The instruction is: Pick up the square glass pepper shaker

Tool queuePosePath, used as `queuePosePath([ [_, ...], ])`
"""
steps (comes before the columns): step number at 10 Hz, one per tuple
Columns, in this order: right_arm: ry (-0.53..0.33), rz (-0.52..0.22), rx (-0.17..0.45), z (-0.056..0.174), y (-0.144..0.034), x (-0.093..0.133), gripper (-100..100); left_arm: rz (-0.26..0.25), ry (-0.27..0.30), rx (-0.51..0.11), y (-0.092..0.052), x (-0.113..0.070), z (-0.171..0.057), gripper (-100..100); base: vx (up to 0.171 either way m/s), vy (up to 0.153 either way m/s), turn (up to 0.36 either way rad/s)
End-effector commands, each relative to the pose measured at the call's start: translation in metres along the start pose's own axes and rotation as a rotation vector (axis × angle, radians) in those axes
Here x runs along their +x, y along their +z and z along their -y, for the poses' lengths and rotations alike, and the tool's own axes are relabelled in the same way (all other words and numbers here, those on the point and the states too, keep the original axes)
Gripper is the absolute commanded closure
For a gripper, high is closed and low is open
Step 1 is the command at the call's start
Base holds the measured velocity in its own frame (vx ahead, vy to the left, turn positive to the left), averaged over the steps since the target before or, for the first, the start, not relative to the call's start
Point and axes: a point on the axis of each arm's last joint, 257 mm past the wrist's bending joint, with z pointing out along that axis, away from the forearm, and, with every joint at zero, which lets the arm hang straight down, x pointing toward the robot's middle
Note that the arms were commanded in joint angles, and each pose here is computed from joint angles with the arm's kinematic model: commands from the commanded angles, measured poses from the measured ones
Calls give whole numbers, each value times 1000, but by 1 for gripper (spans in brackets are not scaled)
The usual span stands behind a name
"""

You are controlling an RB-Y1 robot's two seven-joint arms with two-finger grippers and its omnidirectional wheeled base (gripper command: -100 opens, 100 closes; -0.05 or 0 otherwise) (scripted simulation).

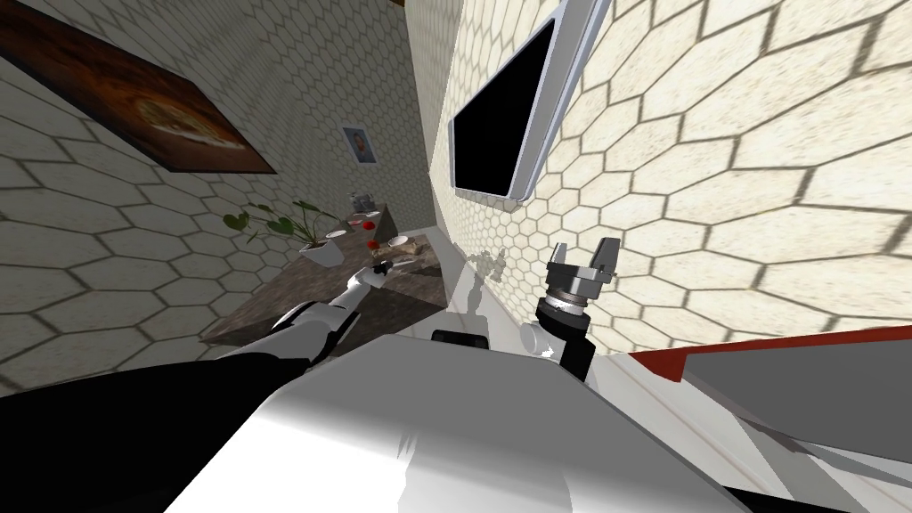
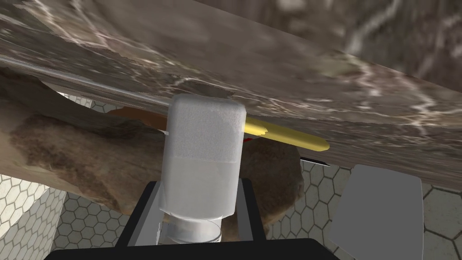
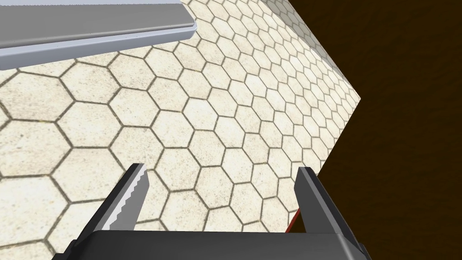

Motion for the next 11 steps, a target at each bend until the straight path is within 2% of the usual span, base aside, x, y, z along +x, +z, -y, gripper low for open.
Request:
queuePosePath([
  [1, 0, 0, 0, 0, 0, 0, 0, 5, 2, 19, -3, -2, 5, 100, 21, -6, 19],
  [2, 0, 0, 0, 0, 0, 0, 0, 16, 1, 43, -5, -7, 18, 100, 0, 0, 0],
  [3, 0, 0, 0, 0, 0, 0, 0, 4, -1, 0, -10, -1, -8, 100, 41, -9, -6],
  [4, 0, 0, 0, 0, 0, 0, 0, -1, 3, 0, -11, 3, -11, 100, 50, -7, 20],
  [6, 0, 0, 0, 0, 0, 0, 0, 16, 4, 46, -15, -4, 11, 100, 12, 1, 14],
  [7, 0, 0, 0, 0, 0, 0, 0, 0, 2, -7, -19, 3, -18, 100, 37, 6, -9],
  [8, 0, 0, 0, 0, 0, 0, 0, 0, 8, 10, -23, 7, -14, 100, 54, -5, 29],
  [10, 0, 0, 0, 0, 0, 0, 0, 15, 6, 50, -27, -1, 6, 100, 14, -3, 11],
  [11, 0, 0, 0, 0, 0, 0, 0, 0, 5, -3, -31, 5, -22, 100, 41, -8, -12],
])
